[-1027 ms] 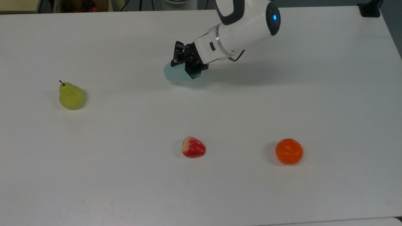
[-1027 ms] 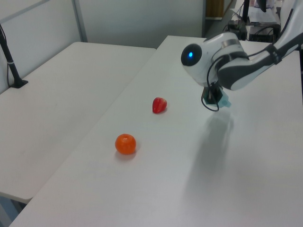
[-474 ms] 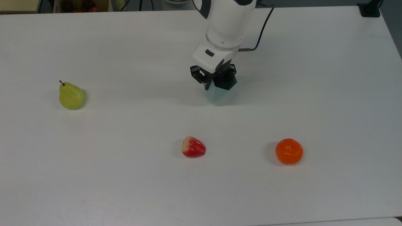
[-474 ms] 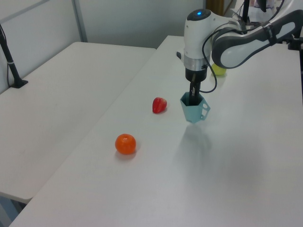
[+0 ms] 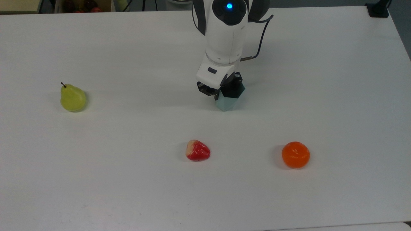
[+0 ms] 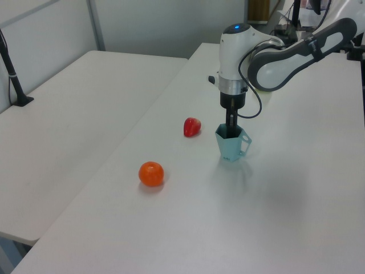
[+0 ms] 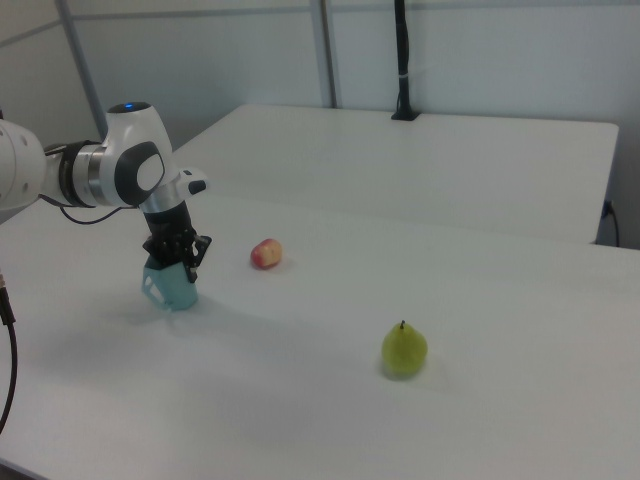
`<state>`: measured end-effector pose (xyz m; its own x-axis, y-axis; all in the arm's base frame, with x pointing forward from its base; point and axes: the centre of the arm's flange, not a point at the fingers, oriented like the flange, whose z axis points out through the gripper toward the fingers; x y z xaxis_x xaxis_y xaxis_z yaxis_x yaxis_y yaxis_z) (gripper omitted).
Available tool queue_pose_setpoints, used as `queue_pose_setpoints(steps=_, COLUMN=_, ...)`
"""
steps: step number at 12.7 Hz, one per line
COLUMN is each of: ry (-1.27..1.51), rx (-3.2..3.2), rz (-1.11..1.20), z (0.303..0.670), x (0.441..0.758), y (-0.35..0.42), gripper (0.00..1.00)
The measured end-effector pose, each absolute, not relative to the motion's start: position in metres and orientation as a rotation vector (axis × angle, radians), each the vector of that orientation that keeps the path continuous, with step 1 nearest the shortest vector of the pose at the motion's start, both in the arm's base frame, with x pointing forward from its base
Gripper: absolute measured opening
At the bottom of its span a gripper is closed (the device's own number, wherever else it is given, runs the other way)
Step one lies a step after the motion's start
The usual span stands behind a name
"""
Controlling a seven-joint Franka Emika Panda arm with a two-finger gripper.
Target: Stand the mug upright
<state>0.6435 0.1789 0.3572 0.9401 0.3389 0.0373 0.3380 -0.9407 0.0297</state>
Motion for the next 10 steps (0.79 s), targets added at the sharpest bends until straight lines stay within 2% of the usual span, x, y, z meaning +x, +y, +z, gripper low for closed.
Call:
queue_pose_setpoints(steps=1, ry=0.528, rx=3.073, rz=0.066, z=0.358, x=0.644, y=0.176, gripper=0.25)
queue_pose_setpoints(steps=3, ry=0.508, rx=3.072, rz=0.022, z=0.365, x=0.643, y=0.169, gripper=0.55)
queue_pose_setpoints(steps=7, ry=0.449, rx=3.068, rz=-0.011, z=0.434, x=0.634, y=0.148, gripper=0.98)
queue_pose_setpoints(steps=10, ry=0.336, rx=3.07, rz=0.026, z=0.515, x=0.616, y=0.102, gripper=1.0)
